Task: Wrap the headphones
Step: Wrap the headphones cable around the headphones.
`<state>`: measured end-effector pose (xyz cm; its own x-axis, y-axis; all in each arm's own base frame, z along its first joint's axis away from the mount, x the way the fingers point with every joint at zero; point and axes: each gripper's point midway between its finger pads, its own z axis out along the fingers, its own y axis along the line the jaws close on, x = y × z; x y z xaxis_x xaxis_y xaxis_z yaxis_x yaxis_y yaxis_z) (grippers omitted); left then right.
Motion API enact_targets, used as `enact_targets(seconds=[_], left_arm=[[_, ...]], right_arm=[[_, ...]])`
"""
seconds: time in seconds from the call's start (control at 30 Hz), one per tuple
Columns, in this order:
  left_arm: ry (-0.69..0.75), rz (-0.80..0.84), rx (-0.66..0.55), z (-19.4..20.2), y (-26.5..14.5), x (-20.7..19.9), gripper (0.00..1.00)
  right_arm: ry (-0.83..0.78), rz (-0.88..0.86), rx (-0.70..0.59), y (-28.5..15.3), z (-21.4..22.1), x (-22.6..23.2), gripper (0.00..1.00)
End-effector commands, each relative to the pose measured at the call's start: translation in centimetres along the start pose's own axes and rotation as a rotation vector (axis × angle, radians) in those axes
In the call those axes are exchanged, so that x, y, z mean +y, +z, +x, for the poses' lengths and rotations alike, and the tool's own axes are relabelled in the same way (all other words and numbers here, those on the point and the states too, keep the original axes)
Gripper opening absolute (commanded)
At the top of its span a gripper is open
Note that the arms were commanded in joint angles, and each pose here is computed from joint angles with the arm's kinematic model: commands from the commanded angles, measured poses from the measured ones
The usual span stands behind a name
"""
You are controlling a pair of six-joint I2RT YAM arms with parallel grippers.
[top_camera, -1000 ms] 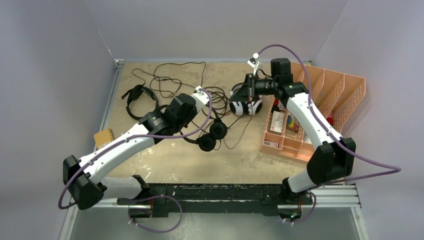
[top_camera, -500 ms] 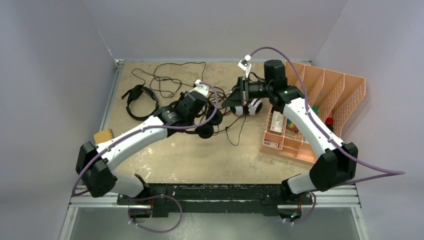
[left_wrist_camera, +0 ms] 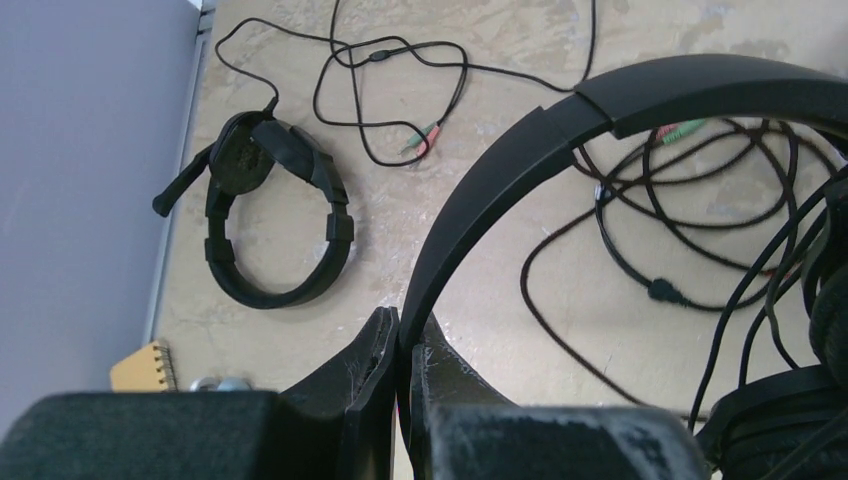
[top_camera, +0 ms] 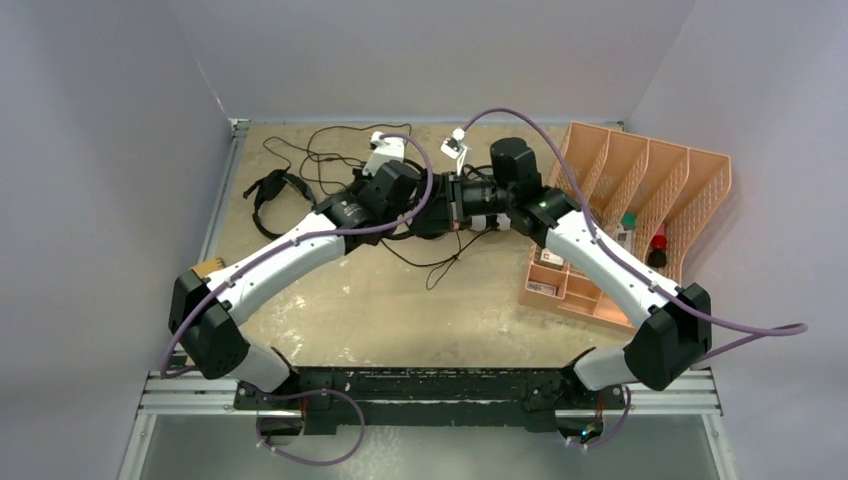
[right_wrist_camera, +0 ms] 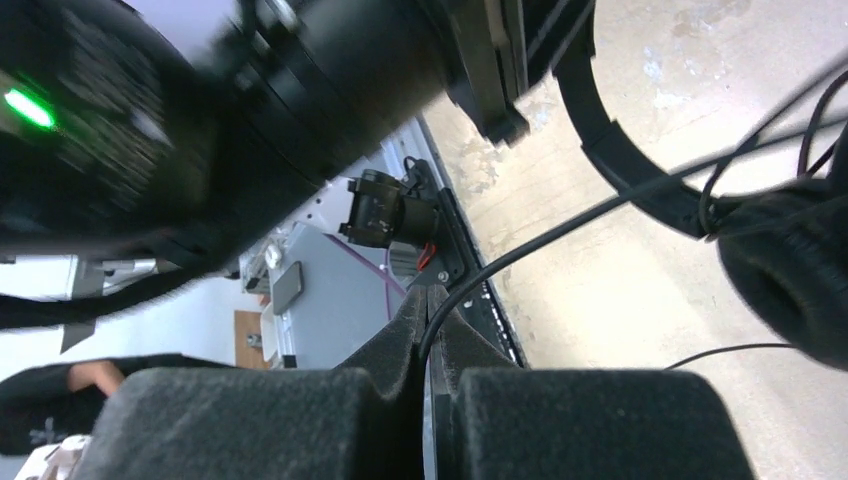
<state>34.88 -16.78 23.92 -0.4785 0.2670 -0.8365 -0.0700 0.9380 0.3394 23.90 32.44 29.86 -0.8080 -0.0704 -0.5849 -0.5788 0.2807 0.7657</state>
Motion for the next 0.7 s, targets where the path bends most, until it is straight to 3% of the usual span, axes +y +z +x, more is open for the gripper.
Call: enact_targets(seconds=[0.0,0.27,0.67], left_arm=[[-0.298,-0.01,-0.058,-4.1,0.4,2.0,0.0],[-0.499,0.049,-0.088,-7.1,1.0,3.9,0.0],[-0.617,0.132,-0.172,-11.9,-1.2,5.7,0.0]], right_arm=[[-0.045,0.048,-0.062,1.2,0.1,0.3,0.0],[-0.056,0.09,-0.057,3.2,2.7,-0.4,0.0],[-0.01,0.113,-0.062,4.1,5.7,-2.8,0.0]])
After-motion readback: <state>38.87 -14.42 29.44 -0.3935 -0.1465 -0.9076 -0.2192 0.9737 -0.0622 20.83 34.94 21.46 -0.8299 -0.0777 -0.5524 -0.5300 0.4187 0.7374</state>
